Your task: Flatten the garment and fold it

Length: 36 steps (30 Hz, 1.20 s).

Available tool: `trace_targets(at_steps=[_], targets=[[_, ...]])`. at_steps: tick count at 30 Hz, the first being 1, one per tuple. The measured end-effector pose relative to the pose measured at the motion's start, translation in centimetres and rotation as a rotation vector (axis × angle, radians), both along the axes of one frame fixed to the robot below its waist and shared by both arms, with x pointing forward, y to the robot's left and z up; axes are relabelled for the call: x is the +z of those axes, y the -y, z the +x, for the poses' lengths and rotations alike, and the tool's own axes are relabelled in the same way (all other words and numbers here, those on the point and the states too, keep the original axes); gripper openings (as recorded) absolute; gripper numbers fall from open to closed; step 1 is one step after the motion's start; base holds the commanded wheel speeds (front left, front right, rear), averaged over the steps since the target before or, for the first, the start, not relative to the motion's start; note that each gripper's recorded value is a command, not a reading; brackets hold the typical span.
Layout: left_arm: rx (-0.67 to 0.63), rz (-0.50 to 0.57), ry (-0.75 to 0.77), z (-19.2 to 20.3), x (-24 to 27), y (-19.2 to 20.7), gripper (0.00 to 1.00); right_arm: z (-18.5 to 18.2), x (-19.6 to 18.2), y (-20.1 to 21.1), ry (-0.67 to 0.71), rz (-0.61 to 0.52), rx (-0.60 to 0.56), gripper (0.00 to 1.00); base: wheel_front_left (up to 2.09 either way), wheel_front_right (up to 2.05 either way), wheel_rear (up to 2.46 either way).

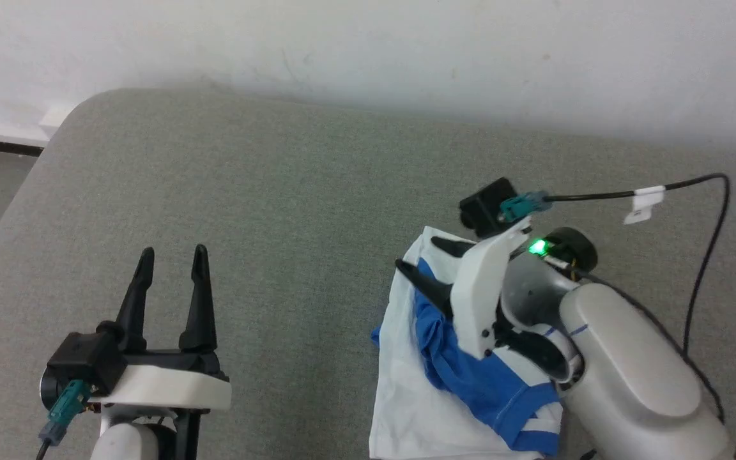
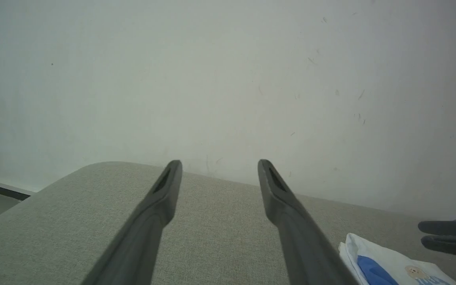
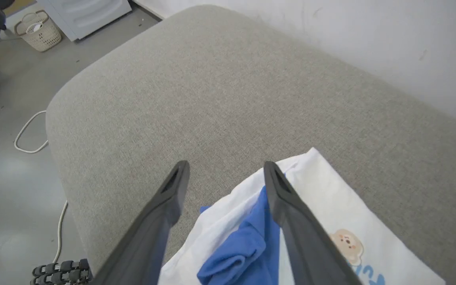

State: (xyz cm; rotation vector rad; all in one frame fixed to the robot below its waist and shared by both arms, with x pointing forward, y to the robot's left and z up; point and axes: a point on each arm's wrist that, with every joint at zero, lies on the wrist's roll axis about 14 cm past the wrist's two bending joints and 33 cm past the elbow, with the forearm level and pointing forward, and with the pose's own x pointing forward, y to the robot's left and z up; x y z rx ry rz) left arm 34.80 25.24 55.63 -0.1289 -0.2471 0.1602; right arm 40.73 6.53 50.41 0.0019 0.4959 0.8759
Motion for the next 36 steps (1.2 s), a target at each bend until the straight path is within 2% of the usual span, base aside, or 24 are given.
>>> trace_targets(at_steps=[3, 6, 9, 11, 17, 24, 28, 29, 30, 31, 36], targets=[[-0.013, -0.001, 0.012, 0.2, 0.4, 0.4, 1.0, 1.9, 1.7, 3.0, 0.072, 0.001, -0.096, 1.0, 0.0, 0.0, 0.0], [-0.029, 0.006, 0.024, 0.4, 0.8, 0.9, 1.0, 3.3, 0.7, 8.4, 0.089, -0.11, -0.23, 1.0, 0.0, 0.0, 0.0], [-0.044, 0.006, 0.033, 0.7, 1.0, 1.4, 1.0, 2.4, -2.1, 13.2, 0.001, -0.218, -0.344, 1.0, 0.0, 0.0, 0.0], [-0.052, 0.006, 0.034, 0.8, 1.0, 1.6, 1.0, 0.9, -4.2, 14.8, -0.07, -0.282, -0.373, 1.0, 0.0, 0.0, 0.0], [-0.064, 0.004, 0.018, 1.3, 0.5, 2.0, 1.0, -2.4, -7.8, 13.9, -0.222, -0.294, -0.358, 1.0, 0.0, 0.0, 0.0], [-0.054, 0.004, -0.006, 1.2, -0.2, 1.7, 1.0, -3.7, -11.4, 13.0, -0.328, -0.361, -0.318, 1.0, 0.0, 0.0, 0.0], [-0.039, 0.004, -0.015, 1.0, -0.5, 1.3, 1.0, -3.8, -12.2, 12.1, -0.353, -0.379, -0.281, 1.0, 0.0, 0.0, 0.0], [-0.037, 0.005, -0.017, 1.0, -0.6, 1.2, 1.0, -3.6, -12.3, 12.0, -0.35, -0.386, -0.274, 0.33, 0.0, 0.0, 0.0], [-0.036, 0.005, -0.018, 1.0, -0.6, 1.2, 1.0, -3.5, -12.3, 12.0, -0.347, -0.385, -0.273, 0.03, 0.0, 0.0, 0.0], [-0.035, 0.004, -0.018, 1.0, -0.6, 1.1, 1.0, -3.4, -12.2, 11.9, -0.343, -0.379, -0.274, 0.0, 0.0, 0.0, 0.0], [-0.047, 0.003, -0.016, 1.2, -0.5, 1.5, 1.0, -3.0, -11.5, 11.8, -0.271, -0.393, -0.244, 0.0, 0.0, 0.0, 0.0]])
